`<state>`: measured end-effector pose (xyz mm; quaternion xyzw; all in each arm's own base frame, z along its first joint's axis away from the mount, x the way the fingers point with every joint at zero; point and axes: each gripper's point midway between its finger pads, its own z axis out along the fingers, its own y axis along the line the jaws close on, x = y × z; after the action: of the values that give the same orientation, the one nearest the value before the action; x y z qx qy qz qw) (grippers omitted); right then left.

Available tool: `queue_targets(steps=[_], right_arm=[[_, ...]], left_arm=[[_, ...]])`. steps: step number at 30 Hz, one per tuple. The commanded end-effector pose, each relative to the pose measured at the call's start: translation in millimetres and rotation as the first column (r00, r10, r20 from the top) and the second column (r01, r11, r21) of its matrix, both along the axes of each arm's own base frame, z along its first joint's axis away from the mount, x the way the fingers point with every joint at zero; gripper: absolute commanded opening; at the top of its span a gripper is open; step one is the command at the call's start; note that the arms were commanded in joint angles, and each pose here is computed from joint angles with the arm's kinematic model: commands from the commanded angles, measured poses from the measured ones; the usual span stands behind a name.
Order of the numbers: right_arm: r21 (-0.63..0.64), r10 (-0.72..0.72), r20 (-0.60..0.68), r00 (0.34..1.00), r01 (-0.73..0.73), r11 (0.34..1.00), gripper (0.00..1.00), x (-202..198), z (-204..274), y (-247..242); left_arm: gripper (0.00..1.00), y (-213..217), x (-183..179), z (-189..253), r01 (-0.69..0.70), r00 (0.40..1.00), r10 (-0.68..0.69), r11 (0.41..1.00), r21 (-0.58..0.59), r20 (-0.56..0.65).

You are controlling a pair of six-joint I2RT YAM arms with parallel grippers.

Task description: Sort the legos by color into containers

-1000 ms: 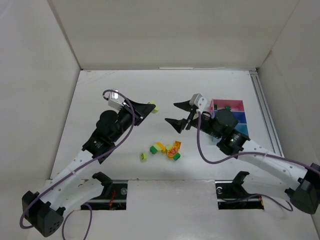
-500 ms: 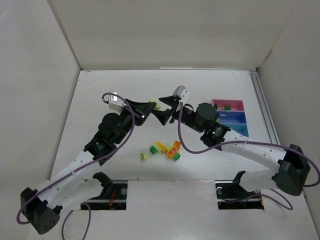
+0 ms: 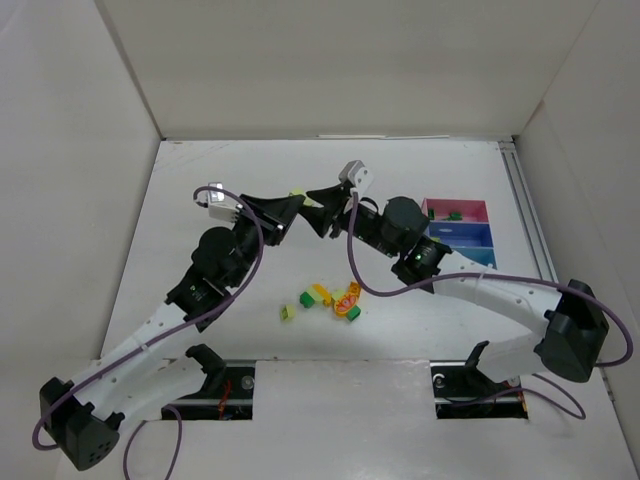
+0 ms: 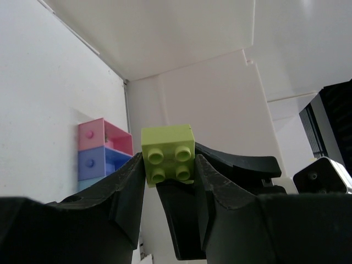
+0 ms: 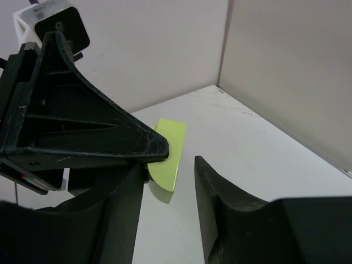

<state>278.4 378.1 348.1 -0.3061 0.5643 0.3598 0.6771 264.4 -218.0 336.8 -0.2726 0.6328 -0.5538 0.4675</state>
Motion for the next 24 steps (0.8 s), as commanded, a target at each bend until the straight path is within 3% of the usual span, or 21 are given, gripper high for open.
queue_targets(steps=[1, 7, 8, 9, 11, 14, 16, 17, 21, 23, 24], right_arm=[[0.083, 0.017, 0.050, 0.999, -0.021, 0.996, 0.46, -2.9, 38.7, 4.0], [0.076, 0.017, 0.045, 0.999, -0.021, 0.997, 0.13, -1.3, 36.9, 6.1], [0.076, 0.017, 0.045, 0.999, -0.021, 0.997, 0.09, -1.3, 36.9, 6.1], [0.073, 0.017, 0.043, 0.999, -0.020, 0.997, 0.03, -2.9, 38.2, 4.0], [0.073, 0.008, 0.040, 0.999, -0.011, 0.997, 0.01, -3.4, 40.3, 0.8], [0.058, -0.025, 0.017, 1.000, 0.024, 0.998, 0.00, 0.2, 36.3, -4.7], [0.058, -0.043, 0.012, 0.999, 0.042, 0.997, 0.00, 0.9, 37.9, -9.0], [0.069, -0.043, 0.020, 0.999, 0.042, 0.997, 0.00, -1.4, 43.9, -12.0], [-0.005, -0.144, -0.012, 0.990, 0.144, 0.990, 0.00, 8.0, 27.4, -34.3], [-0.066, -0.257, -0.055, 0.965, 0.253, 0.965, 0.00, 25.7, 8.0, -60.5], [-0.127, -0.293, -0.084, 0.952, 0.282, 0.951, 0.00, 28.8, -7.9, -75.1]], left_arm=[[0.16, -3.1, -12.1, 21.4, 0.046, 0.997, -0.043, 0.998, -0.052, 0.065], [0.21, -4.3, -13.1, 21.9, 0.055, 0.996, -0.051, 0.997, -0.051, 0.079], [0.27, -4.3, -13.1, 21.9, 0.055, 0.996, -0.051, 0.997, -0.051, 0.079], [0.44, -4.3, -13.0, 21.5, 0.054, 0.995, -0.050, 0.998, -0.043, 0.083], [0.55, -2.8, -14.7, 24.4, 0.054, 0.995, -0.050, 0.997, -0.048, 0.091], [0.82, -3.3, -14.1, 17.5, 0.053, 0.996, -0.051, 0.998, -0.037, 0.076], [0.87, -0.5, -14.6, 19.9, 0.043, 0.995, -0.040, 0.998, -0.034, 0.087], [0.98, -0.9, -14.1, 12.6, 0.043, 0.997, -0.042, 0.999, -0.016, 0.065], [1.00, 8.2, -11.1, 11.1, -0.007, 0.999, 0.004, 0.999, 0.048, 0.045], [1.00, 19.6, -7.5, 16.7, -0.066, 0.997, 0.061, 0.991, 0.119, 0.046], [1.00, 25.2, -5.2, -8.1, -0.081, 0.995, 0.090, 0.973, 0.218, -0.034]])
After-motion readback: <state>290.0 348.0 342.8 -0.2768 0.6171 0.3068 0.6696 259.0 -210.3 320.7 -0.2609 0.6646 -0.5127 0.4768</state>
